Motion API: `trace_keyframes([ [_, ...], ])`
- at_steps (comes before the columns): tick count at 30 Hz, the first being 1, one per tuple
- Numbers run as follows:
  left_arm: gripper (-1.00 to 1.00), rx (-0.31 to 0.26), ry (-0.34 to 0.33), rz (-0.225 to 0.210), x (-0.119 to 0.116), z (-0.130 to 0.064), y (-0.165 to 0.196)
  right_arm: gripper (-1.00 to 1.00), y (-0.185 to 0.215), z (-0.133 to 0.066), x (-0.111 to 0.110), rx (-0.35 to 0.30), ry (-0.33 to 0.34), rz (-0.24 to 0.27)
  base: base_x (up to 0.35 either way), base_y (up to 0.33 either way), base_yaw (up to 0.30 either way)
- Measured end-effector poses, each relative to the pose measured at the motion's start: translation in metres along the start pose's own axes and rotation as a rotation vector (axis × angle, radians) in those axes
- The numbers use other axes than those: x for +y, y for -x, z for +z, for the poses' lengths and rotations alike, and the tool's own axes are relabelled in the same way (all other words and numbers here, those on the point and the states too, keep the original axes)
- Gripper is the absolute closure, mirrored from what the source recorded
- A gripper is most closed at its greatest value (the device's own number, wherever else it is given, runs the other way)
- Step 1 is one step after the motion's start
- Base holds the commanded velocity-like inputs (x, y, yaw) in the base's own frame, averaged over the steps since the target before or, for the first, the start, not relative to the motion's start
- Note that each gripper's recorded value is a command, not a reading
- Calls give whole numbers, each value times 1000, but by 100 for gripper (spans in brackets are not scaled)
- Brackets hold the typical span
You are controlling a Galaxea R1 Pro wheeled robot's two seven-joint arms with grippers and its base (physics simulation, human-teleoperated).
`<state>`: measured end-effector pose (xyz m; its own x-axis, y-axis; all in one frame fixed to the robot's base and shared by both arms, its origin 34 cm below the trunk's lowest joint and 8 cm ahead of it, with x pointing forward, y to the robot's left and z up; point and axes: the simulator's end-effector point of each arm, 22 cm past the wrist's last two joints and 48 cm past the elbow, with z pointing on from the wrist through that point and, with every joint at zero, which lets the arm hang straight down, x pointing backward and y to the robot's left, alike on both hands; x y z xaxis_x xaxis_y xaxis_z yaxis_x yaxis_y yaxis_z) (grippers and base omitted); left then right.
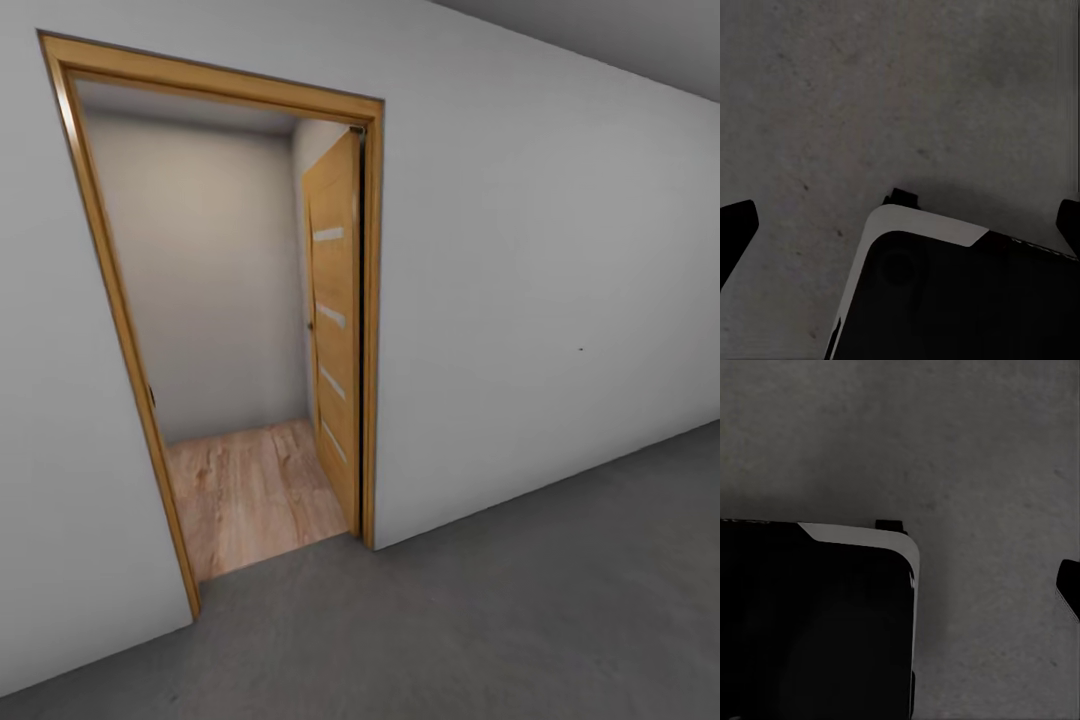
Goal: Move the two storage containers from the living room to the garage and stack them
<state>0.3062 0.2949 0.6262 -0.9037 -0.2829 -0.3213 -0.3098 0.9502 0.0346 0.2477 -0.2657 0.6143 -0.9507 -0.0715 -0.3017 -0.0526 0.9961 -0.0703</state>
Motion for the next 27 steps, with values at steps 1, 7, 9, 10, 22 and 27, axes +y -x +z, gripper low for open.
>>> trace_keyframes([
  [1,-100,0,0,0,0,0,0,-100,0,0,0,0,0,0,320,0,0],
  [7,-100,0,0,0,0,0,0,-100,0,0,0,0,0,0,320,0,0],
  [9,-100,0,0,0,0,0,0,-100,0,0,0,-1,0,0,320,0,0],
  [10,-100,0,0,0,0,0,0,-100,0,0,0,0,0,0,320,0,0],
  [22,-100,-4,1,0,1,0,1,-100,0,0,0,0,0,0,320,0,0],
  [27,-100,-4,2,-3,1,0,1,-100,0,0,0,0,-1,0,320,0,14],
])
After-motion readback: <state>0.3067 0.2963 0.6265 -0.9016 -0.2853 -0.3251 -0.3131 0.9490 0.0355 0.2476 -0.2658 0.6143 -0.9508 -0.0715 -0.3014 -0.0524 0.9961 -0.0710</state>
